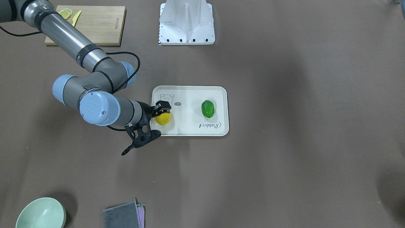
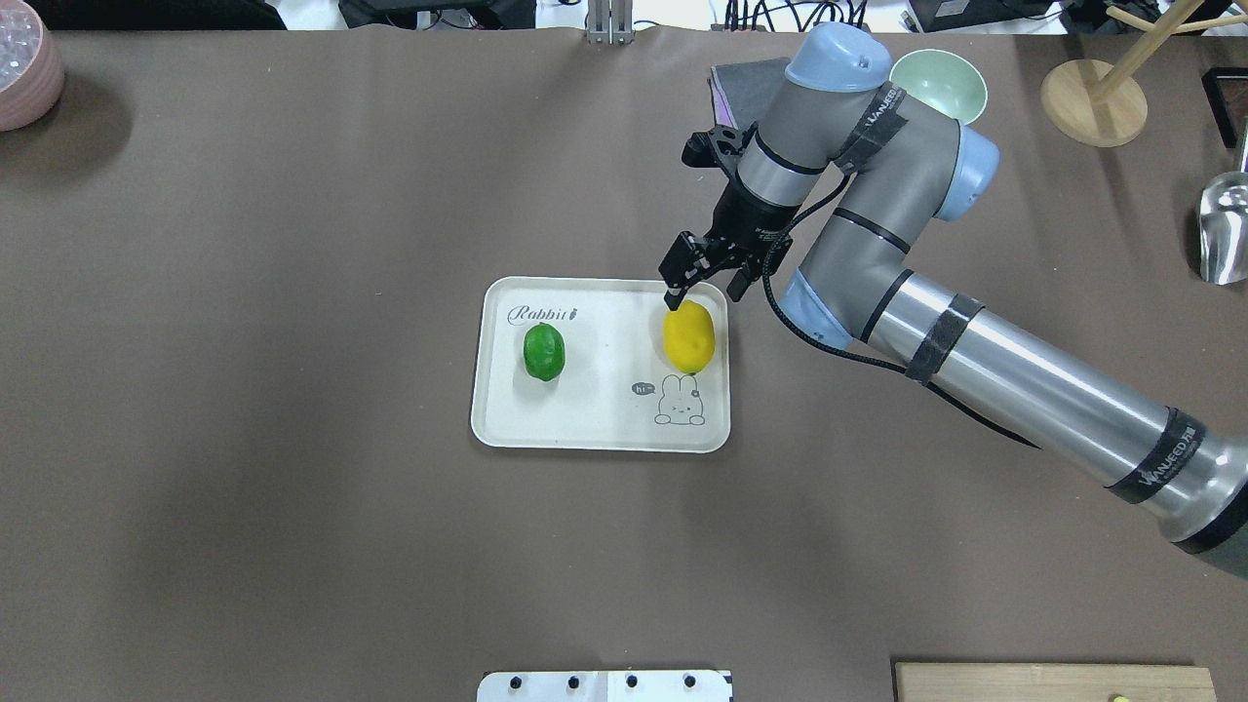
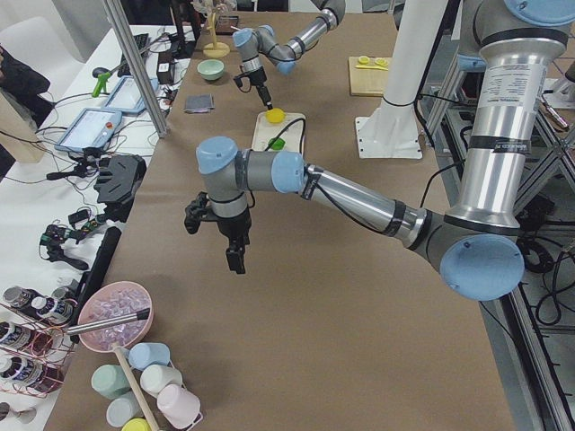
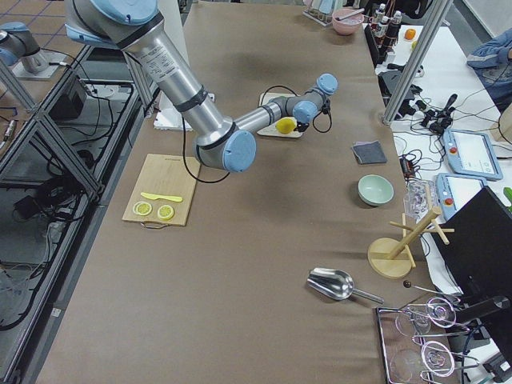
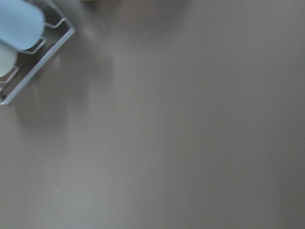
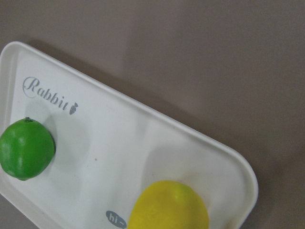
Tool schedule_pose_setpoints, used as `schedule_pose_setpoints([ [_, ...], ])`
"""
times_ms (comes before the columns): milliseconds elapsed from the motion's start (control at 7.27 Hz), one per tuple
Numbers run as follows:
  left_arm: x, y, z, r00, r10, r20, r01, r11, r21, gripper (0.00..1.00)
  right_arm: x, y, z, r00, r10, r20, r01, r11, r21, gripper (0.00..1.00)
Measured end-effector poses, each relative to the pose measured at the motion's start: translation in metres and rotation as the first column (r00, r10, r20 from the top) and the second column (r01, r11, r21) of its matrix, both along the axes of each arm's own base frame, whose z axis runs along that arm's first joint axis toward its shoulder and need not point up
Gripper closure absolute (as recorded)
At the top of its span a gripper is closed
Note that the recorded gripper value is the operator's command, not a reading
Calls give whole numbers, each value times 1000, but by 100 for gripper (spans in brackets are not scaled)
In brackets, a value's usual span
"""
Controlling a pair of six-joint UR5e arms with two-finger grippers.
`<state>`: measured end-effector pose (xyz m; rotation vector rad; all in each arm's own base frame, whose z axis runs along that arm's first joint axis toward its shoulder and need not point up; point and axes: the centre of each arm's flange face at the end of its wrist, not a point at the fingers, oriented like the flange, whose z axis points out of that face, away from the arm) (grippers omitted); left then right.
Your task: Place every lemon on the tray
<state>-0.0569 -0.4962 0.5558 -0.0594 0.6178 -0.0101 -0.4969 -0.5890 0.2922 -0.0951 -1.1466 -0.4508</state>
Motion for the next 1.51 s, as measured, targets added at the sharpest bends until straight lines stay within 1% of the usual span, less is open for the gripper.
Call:
schedule_pose_setpoints([
  [138, -19, 20, 37, 999, -19, -31, 19, 1000, 18, 2, 22, -14, 6, 1000, 19, 6, -19, 1000, -21, 0],
  [275, -25, 31, 65, 997, -29, -70, 33, 998, 55, 2, 50, -28, 17, 999, 36, 20, -35, 998, -49, 1],
  [412, -25, 37, 83, 995, -33, -94, 40, 996, 84, 2, 81, -32, 36, 998, 50, 42, -48, 997, -64, 1],
  [550, -24, 39, 95, 994, -31, -108, 41, 995, 95, 2, 113, -20, 62, 996, 62, 65, -58, 996, -63, 1],
  [825, -22, 34, 99, 993, -24, -117, 37, 992, 117, 2, 167, 28, 99, 993, 73, 91, -70, 997, -34, 1],
  [962, -19, 29, 95, 992, -21, -125, 37, 992, 123, 2, 197, 48, 114, 991, 87, 98, -86, 996, -14, 1],
  [1100, -16, 25, 91, 989, -28, -146, 46, 992, 119, 2, 230, 59, 138, 988, 120, 93, -121, 993, 4, 1],
  [1238, -14, 24, 89, 985, -37, -168, 56, 992, 111, 2, 264, 66, 169, 982, 175, 68, -177, 984, 21, 1],
  [1375, -13, 24, 89, 983, -40, -177, 60, 993, 106, 2, 295, 68, 196, 968, 251, 17, -251, 967, 39, 1],
  [1512, -13, 24, 89, 983, -42, -178, 61, 993, 104, 2, 324, 70, 222, 943, 328, -50, -326, 944, 47, 1],
])
